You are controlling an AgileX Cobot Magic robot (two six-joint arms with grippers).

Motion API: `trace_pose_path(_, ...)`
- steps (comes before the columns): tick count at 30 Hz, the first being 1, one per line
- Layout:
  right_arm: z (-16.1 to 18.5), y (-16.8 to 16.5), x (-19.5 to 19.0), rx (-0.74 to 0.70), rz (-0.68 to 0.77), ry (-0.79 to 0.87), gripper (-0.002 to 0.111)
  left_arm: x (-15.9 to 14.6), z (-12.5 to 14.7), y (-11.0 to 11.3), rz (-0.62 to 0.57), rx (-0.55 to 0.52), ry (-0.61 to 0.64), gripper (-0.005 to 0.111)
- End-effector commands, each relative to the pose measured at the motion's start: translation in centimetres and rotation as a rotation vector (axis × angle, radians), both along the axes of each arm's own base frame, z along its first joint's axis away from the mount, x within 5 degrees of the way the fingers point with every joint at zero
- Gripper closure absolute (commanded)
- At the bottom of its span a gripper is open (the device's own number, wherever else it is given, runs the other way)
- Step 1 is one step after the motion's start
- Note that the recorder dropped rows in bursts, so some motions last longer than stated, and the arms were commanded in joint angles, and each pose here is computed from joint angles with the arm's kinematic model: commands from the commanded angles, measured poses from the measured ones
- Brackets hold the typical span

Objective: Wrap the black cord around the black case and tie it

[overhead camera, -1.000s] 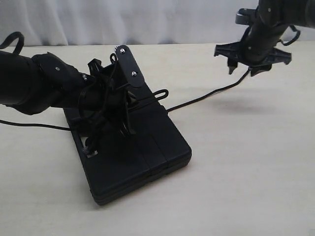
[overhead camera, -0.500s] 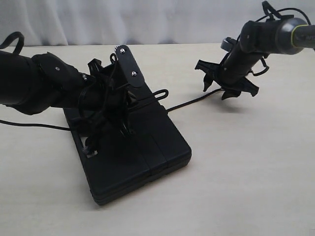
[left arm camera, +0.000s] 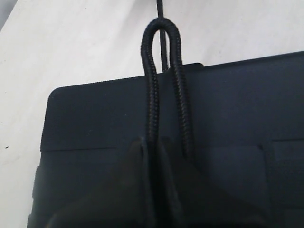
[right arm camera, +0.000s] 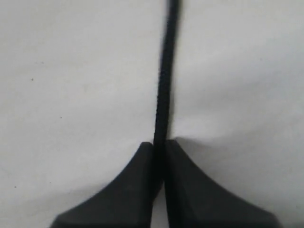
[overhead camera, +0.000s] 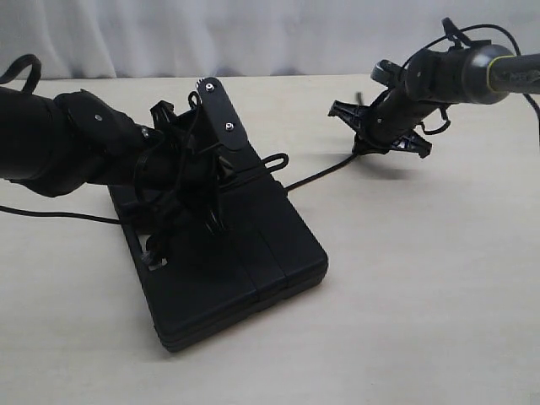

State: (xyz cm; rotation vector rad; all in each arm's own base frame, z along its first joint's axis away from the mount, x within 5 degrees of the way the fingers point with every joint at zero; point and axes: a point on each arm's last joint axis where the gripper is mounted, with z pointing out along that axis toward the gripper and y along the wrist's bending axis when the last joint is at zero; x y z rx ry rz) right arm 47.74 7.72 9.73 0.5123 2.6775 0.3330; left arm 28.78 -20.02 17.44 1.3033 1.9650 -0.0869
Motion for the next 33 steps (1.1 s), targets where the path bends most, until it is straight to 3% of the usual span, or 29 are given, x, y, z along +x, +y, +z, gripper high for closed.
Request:
trace_pose_path(1,-3.7,1.1,-1.0,-0.055,0.181,0.074,0.104,-0.1,0.1,0.0,-0.003,-0.007,0.008,0.107)
trace_pose_path(3,-3.5,1.7,-1.1,-0.084,0.337,0.044,0.104,-0.1,0.1,-0.1,-0.004,-0.007,0.009,0.107)
trace_pose_path(5,-3.0,1.9,-1.1,-0.11,0.398,0.03,0.104,-0.1,0.1,-0.1,-0.004,-0.007,0.009,0.107)
trace_pose_path(12,-0.4,2.2,-2.0,-0.157,0.473,-0.052,0.104,0.1,0.1,0.1,0.032,-0.017,0.0,0.107)
trace_pose_path(21,3.5,4.6,-6.0,-0.252,0.539,-0.322,0.104,0.4,0.3,0.3,0.119,-0.053,-0.006,0.107)
trace_pose_path(24,3.7,4.2,-7.8,-0.306,0.617,-0.334,0.104,1.0,0.6,0.7,0.166,-0.04,-0.065,0.107)
trace_pose_path(28,3.9,4.3,-9.2,-0.383,0.762,-0.345,0.104,1.6,0.5,2.6,0.319,0.028,-0.219,0.107)
trace_pose_path(33,5.9,5.1,-10.0,-0.42,0.865,-0.382,0.104,1.4,0.3,2.6,0.239,0.091,-0.275,0.107)
